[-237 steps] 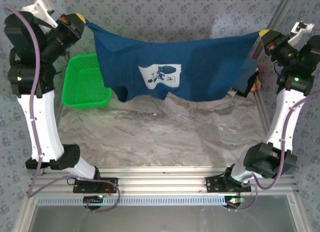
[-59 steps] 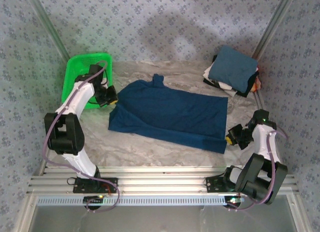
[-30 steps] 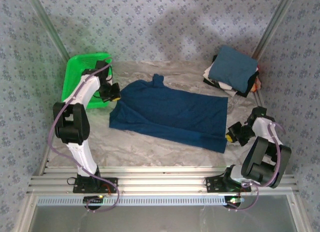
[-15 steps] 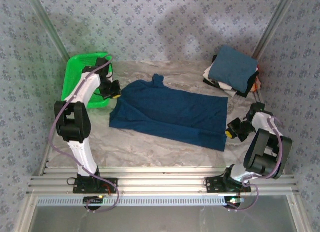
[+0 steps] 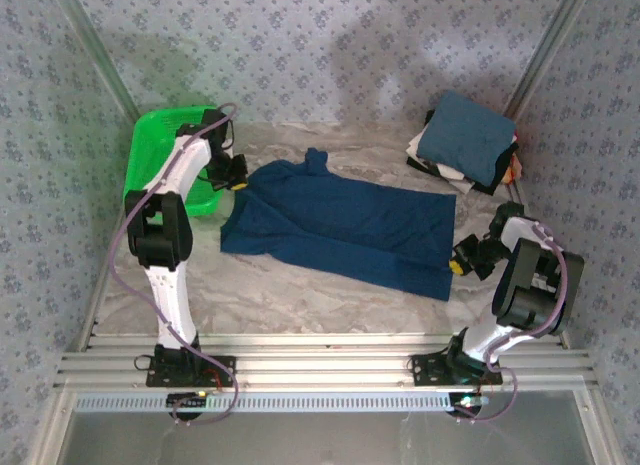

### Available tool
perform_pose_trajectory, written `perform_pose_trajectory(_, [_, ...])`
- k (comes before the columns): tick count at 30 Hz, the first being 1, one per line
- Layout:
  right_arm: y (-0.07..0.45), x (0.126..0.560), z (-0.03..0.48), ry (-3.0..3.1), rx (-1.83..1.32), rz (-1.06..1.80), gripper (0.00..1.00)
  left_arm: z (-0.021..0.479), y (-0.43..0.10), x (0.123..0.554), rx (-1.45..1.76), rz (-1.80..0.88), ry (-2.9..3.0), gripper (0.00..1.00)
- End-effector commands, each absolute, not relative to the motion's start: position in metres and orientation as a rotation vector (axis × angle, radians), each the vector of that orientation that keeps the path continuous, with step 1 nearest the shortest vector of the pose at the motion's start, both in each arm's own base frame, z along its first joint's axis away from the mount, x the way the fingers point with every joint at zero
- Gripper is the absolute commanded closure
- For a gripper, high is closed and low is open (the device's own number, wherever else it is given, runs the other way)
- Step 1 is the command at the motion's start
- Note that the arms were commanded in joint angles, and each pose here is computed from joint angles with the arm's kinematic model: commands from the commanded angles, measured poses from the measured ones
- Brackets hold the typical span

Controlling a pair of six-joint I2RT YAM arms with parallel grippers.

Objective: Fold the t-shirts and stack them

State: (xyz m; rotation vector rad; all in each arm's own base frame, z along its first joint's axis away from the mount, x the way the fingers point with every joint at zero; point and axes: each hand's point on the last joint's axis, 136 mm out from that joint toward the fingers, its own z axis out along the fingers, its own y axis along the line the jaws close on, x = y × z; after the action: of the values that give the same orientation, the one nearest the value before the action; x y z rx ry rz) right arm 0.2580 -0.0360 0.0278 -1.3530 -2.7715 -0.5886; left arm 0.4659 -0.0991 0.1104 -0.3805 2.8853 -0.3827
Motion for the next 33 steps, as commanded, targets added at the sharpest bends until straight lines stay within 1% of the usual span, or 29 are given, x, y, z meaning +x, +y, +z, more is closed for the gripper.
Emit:
perform_pose_trajectory(1, [-0.043, 0.266, 0.028, -2.813, -1.327, -0.548, 0.97, 0.118, -0.104, 0.476, -0.346, -0.38, 2.874, 1.0])
perform_pose_trajectory(2, [-0.043, 0.266, 0.027, -2.811, -1.328, -0.545, 0.94, 0.118, -0.106, 0.477, -0.345, -0.395, 2.871, 0.99])
perform_pose_trajectory(3, [-0.043, 0.267, 0.027, -2.809, -1.327, -0.546, 0.85, 0.119, -0.111, 0.479, -0.335, -0.43, 2.865, 0.8])
perform_pose_trajectory(4, [-0.043, 0.268, 0.028, -2.808, -1.324, -0.551, 0.72, 0.121, -0.115, 0.481, -0.331, -0.462, 2.854, 0.61])
perform_pose_trajectory(5, [-0.042, 0.27, 0.031, -2.815, -1.321, -0.561, 0.65, 0.125, -0.117, 0.482, -0.332, -0.476, 2.845, 0.51])
perform_pose_trajectory(6, [-0.042, 0.272, 0.034, -2.826, -1.318, -0.574, 0.6, 0.132, -0.119, 0.482, -0.34, -0.493, 2.833, 0.42])
perform_pose_trajectory(7, [-0.042, 0.274, 0.04, -2.853, -1.313, -0.582, 0.51, 0.141, -0.121, 0.481, -0.345, -0.522, 2.815, 0.36])
perform_pose_trajectory(8, [-0.042, 0.275, 0.046, -2.876, -1.309, -0.583, 0.43, 0.15, -0.123, 0.48, -0.351, -0.547, 2.796, 0.31])
perform_pose_trajectory(9, [-0.041, 0.275, 0.053, -2.902, -1.3, -0.585, 0.38, 0.163, -0.124, 0.476, -0.359, -0.572, 2.769, 0.27])
perform_pose_trajectory(11, [-0.039, 0.272, 0.069, -2.94, -1.297, -0.606, 0.3, 0.177, -0.127, 0.463, -0.375, -0.624, 2.745, 0.23])
perform_pose_trajectory(12, [-0.037, 0.27, 0.079, -2.964, -1.295, -0.618, 0.18, 0.185, -0.129, 0.455, -0.376, -0.652, 2.735, 0.21])
perform_pose_trajectory(13, [-0.033, 0.267, 0.088, -2.985, -1.293, -0.632, 0.08, 0.192, -0.129, 0.445, -0.381, -0.664, 2.73, 0.21])
perform_pose_trajectory(14, [-0.027, 0.262, 0.096, -3.0, -1.28, -0.643, 0.04, 0.193, -0.129, 0.434, -0.387, -0.673, 2.736, 0.19])
perform_pose_trajectory(15, [-0.022, 0.256, 0.102, -3.009, -1.267, -0.651, 0.02, 0.194, -0.128, 0.42, -0.396, -0.687, 2.741, 0.18])
perform_pose_trajectory(16, [-0.015, 0.25, 0.107, -3.01, -1.258, -0.666, 0.02, 0.195, -0.127, 0.406, -0.404, -0.7, 2.743, 0.11])
perform_pose_trajectory(17, [-0.008, 0.244, 0.109, -3.004, -1.252, -0.675, 0.02, 0.192, -0.126, 0.393, -0.415, -0.7, 2.759, 0.1])
perform_pose_trajectory(20, [0.013, 0.222, 0.108, -2.98, -1.241, -0.676, 0.02, 0.169, -0.112, 0.35, -0.484, -0.656, 2.828, 0.09])
perform_pose_trajectory(22, [0.022, 0.207, 0.103, -2.982, -1.214, -0.644, 0.02, 0.146, -0.104, 0.326, -0.552, -0.655, 2.873, 0.11])
perform_pose_trajectory(24, [0.027, 0.195, 0.096, -2.97, -1.218, -0.607, 0.02, 0.127, -0.094, 0.314, -0.61, -0.64, 2.899, 0.13])
perform_pose_trajectory(28, [0.034, 0.185, 0.082, -2.949, -1.213, -0.593, 0.03, 0.104, -0.074, 0.311, -0.682, -0.58, 2.909, 0.24])
perform_pose_trajectory(30, [0.036, 0.186, 0.078, -2.956, -1.198, -0.575, 0.03, 0.095, -0.064, 0.312, -0.706, -0.542, 2.914, 0.31])
perform_pose_trajectory(33, [0.041, 0.192, 0.072, -2.969, -1.167, -0.577, 0.02, 0.078, -0.053, 0.314, -0.724, -0.487, 2.927, 0.37])
